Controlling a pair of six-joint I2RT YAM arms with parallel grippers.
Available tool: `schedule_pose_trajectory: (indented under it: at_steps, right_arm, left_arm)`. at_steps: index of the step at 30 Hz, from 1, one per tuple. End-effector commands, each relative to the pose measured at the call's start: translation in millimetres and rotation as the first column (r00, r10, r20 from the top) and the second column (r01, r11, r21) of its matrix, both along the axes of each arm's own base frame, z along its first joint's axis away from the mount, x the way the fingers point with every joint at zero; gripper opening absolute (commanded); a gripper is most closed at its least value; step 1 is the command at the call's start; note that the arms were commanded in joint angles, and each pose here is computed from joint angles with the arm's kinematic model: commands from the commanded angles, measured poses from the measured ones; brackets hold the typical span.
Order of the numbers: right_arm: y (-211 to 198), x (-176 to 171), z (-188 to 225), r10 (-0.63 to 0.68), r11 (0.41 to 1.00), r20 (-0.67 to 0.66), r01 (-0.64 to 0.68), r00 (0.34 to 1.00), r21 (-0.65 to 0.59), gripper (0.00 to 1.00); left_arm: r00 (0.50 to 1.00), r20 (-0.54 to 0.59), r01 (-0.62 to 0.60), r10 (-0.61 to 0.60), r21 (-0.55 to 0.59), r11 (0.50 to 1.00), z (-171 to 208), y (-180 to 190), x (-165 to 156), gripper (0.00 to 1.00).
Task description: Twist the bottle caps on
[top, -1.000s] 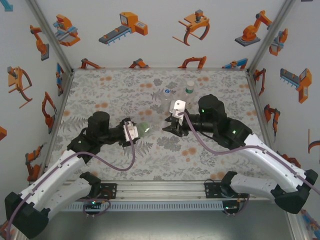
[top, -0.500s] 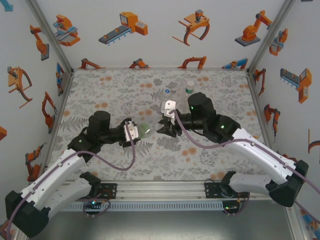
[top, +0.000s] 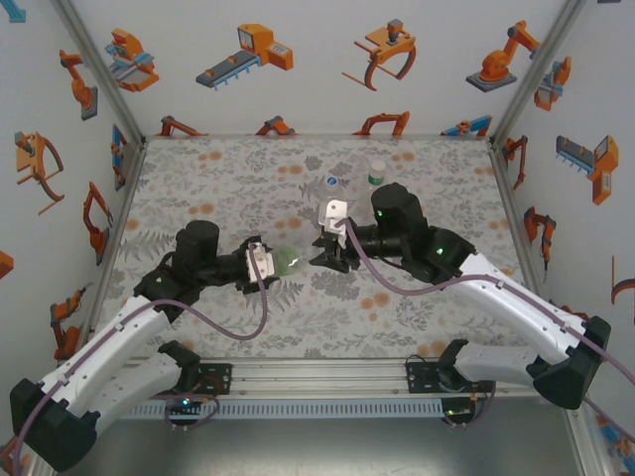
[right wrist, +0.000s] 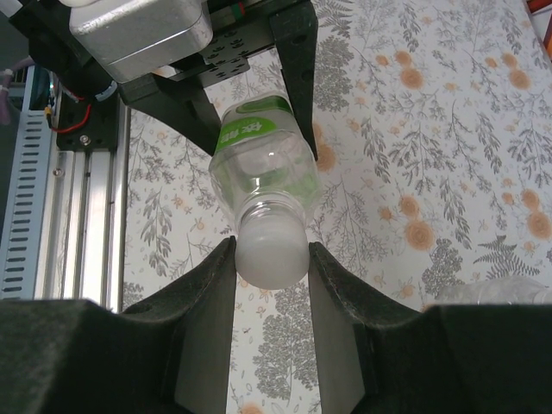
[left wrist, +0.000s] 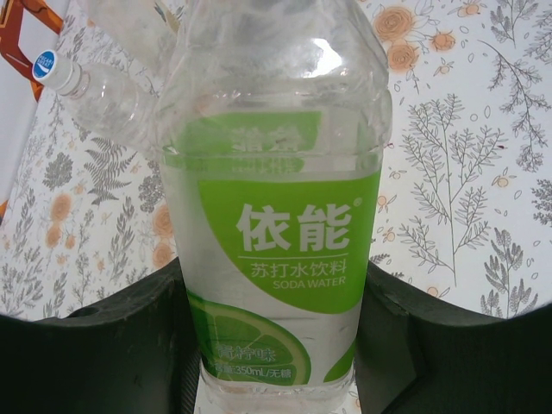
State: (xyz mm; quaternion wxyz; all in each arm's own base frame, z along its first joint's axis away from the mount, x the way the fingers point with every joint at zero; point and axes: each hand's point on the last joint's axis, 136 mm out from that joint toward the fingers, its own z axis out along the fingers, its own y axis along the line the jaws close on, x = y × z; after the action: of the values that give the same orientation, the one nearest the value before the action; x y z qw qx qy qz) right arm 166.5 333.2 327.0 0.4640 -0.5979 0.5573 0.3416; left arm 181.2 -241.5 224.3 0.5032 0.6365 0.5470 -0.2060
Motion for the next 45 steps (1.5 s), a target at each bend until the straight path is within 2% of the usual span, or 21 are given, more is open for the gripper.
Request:
schedule_pose_trajectory:
  at_steps: [1, 15, 24, 31, 34, 38, 40, 42, 44, 45]
  right_arm:
    - [4.4, -3.8, 3.9, 0.041, 0.999, 0.028, -0.042, 0.999, 0.004, 0.0]
    - [8.1, -19.0, -2.8, 0.164, 0.986, 0.039, -0.163, 0.986, -0.034, 0.0]
    - [11.1, -33.5, -14.5, 0.272, 0.962, 0.076, -0.268, 0.959, -0.058, 0.0]
    - [13.8, -36.4, -26.1, 0.3, 0.952, 0.061, -0.296, 0.952, -0.073, 0.0]
    - [16.3, -29.3, -21.4, 0.22, 0.975, -0.012, -0.22, 0.975, -0.035, 0.0]
    - [22.2, -12.9, -17.1, 0.052, 0.998, -0.228, -0.044, 0.972, 0.042, 0.0]
    - [23.9, 0.5, -17.6, -0.061, 0.994, -0.379, 0.092, 0.923, 0.066, 0.0]
    - [22.9, 17.5, -22.2, -0.186, 0.967, -0.531, 0.251, 0.827, 0.052, 0.0]
    - [20.1, 33.1, -28.9, -0.292, 0.917, -0.674, 0.399, 0.678, 0.005, 0.0]
    - [17.8, 42.3, -35.3, -0.343, 0.876, -0.749, 0.481, 0.567, -0.037, 0.0]
  left_arm:
    - [0.995, 0.049, 0.09, -0.088, -0.041, 0.995, 18.3, -5.9, -14.5, 0.0]
    - [0.99, 0.017, 0.138, -0.138, -0.048, 0.989, 20.7, -9.4, -23.7, 0.0]
    - [0.982, -0.052, 0.179, -0.182, -0.059, 0.982, 19.5, -15.3, -28.5, 0.0]
    - [0.973, -0.087, 0.21, -0.214, -0.056, 0.976, 19.2, -17.8, -31.9, 0.0]
    - [0.981, -0.064, 0.179, -0.182, -0.058, 0.982, 20.0, -15.8, -27.1, 0.0]
    - [0.989, -0.05, 0.139, -0.142, -0.048, 0.989, 19.9, -13.0, -21.8, 0.0]
    - [0.993, -0.04, 0.109, -0.11, -0.036, 0.993, 18.6, -11.4, -15.9, 0.0]
    - [0.997, -0.037, 0.071, -0.072, -0.029, 0.997, 18.1, -10.2, -9.2, 0.0]
    - [0.999, -0.035, 0.034, -0.035, -0.016, 0.999, 16.2, -8.2, -2.8, 0.0]
    - [0.999, -0.034, 0.019, -0.02, -0.01, 1.0, 15.3, -7.4, -0.1, 0.0]
